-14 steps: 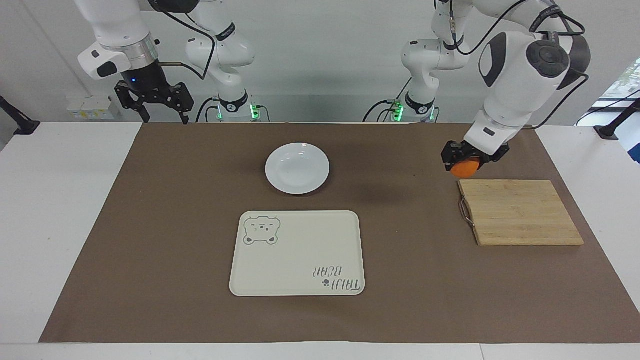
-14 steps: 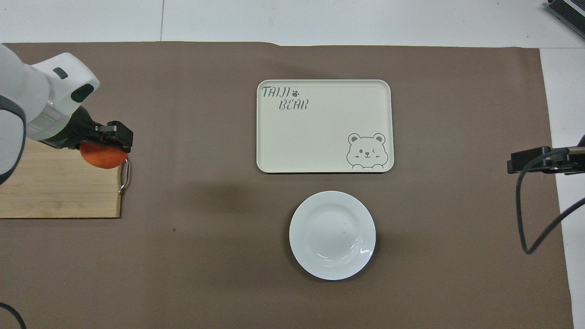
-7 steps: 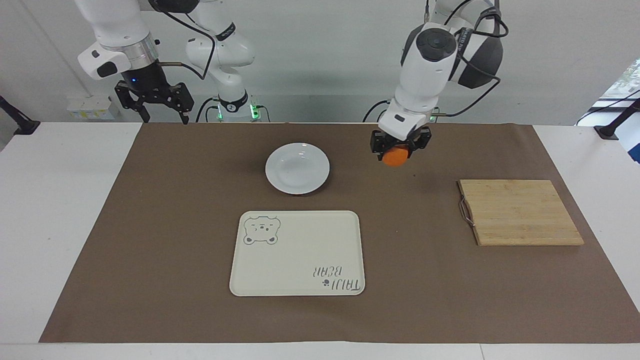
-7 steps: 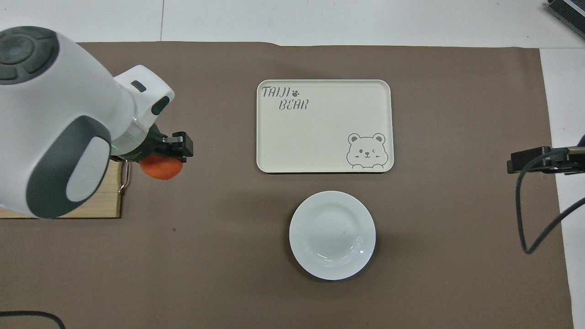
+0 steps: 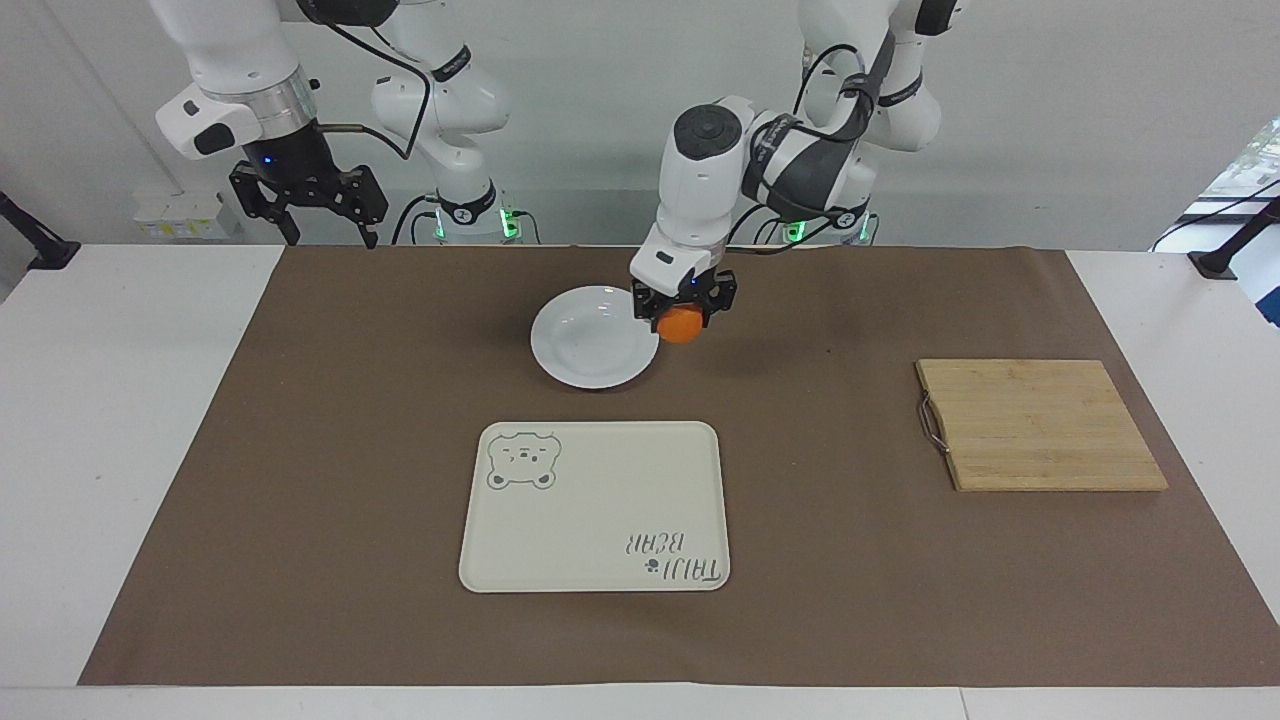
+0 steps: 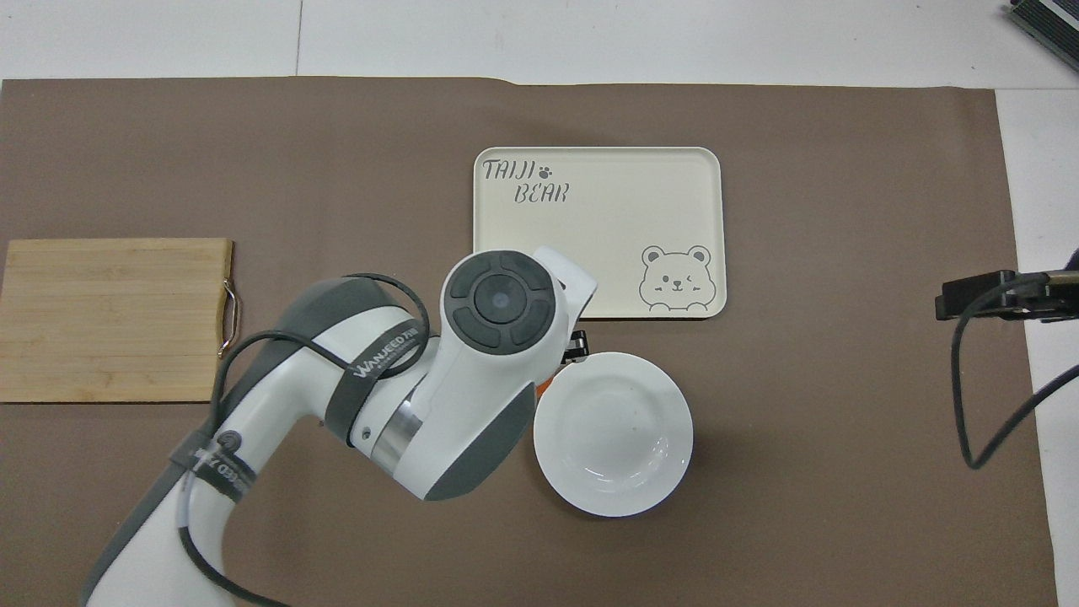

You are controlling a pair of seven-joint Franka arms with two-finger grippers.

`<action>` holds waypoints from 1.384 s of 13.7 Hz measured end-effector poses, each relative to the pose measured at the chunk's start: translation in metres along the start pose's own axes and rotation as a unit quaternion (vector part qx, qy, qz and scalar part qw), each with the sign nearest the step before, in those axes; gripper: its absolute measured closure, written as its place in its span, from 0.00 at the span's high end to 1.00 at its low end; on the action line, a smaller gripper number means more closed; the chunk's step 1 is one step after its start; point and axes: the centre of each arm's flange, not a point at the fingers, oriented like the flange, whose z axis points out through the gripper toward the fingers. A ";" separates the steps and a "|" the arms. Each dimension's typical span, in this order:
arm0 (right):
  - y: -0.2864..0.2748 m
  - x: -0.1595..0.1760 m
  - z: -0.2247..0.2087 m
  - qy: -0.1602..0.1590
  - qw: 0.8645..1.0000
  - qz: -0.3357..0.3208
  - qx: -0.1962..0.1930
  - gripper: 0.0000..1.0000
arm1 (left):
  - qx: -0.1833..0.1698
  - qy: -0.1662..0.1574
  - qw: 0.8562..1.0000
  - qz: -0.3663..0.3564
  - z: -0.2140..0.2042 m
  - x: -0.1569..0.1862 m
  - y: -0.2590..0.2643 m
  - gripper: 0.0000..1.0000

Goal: Place orange and plate with both arms
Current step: 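Carry the orange over the white plate and release it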

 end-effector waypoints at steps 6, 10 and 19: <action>0.000 0.000 0.000 0.000 1.000 0.000 0.000 1.00 | -0.023 0.009 1.000 -0.003 0.063 -0.037 0.043 0.78; 0.000 0.000 0.000 0.000 1.000 0.000 0.000 1.00 | -0.033 0.009 0.999 -0.012 0.110 -0.075 0.073 0.78; 0.000 0.000 0.000 0.000 1.000 0.000 0.000 1.00 | -0.036 0.016 0.999 -0.016 0.116 -0.087 0.077 1.00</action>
